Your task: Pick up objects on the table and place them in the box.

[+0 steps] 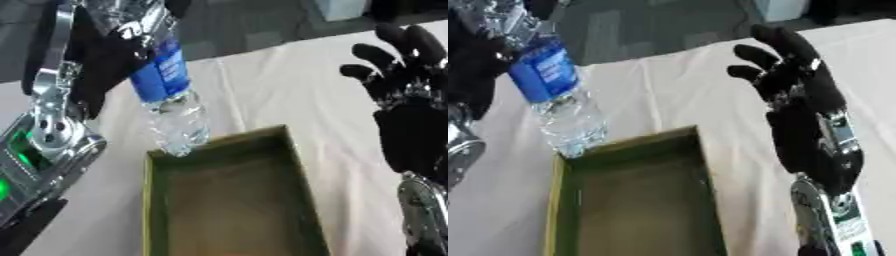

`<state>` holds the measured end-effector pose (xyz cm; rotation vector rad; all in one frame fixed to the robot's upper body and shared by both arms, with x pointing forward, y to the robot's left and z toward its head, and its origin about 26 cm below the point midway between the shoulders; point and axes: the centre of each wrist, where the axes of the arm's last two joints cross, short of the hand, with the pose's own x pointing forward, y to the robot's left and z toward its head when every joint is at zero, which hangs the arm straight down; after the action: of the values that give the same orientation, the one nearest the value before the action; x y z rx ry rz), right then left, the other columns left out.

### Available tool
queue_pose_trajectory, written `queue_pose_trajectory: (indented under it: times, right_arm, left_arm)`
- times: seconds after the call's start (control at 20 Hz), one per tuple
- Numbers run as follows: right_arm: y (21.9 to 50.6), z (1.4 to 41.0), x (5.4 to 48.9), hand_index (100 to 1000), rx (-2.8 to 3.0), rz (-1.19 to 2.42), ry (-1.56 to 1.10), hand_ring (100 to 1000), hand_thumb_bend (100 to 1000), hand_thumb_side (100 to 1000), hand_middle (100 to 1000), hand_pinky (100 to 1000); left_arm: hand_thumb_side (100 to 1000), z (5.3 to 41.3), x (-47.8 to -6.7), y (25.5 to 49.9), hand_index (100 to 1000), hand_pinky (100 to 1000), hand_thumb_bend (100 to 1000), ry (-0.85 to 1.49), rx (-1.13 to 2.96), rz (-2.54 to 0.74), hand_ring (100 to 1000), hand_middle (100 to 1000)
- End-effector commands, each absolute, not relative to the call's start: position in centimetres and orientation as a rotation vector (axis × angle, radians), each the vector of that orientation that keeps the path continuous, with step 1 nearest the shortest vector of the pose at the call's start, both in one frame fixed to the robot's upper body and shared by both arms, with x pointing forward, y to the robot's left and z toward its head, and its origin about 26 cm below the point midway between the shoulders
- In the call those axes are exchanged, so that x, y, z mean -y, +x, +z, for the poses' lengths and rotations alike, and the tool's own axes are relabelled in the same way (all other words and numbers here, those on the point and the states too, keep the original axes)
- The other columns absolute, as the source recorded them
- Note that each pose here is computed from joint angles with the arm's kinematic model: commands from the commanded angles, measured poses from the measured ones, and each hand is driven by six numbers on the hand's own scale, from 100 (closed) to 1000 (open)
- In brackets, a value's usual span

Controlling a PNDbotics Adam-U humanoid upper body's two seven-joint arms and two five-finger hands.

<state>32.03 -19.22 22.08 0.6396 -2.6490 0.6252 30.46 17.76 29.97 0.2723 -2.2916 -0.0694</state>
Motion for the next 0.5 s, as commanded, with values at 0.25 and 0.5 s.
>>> queue_pose_trajectory:
  times: [0.25,0.5]
  right_arm:
    - [31.8,22.7,19.1,924,2.679,0.631,0.637,864,100,822,886,815]
    - [31.8,23.0,19.0,923,2.689,0.631,0.642,864,100,822,886,815]
  left_arm:
    - [461,28.7,-16.2,29.9,397,100,594,0.298,2.345,-0.102,100,519]
    - [466,27.3,-15.0,29.8,401,100,592,0.322,2.348,-0.189,100,538]
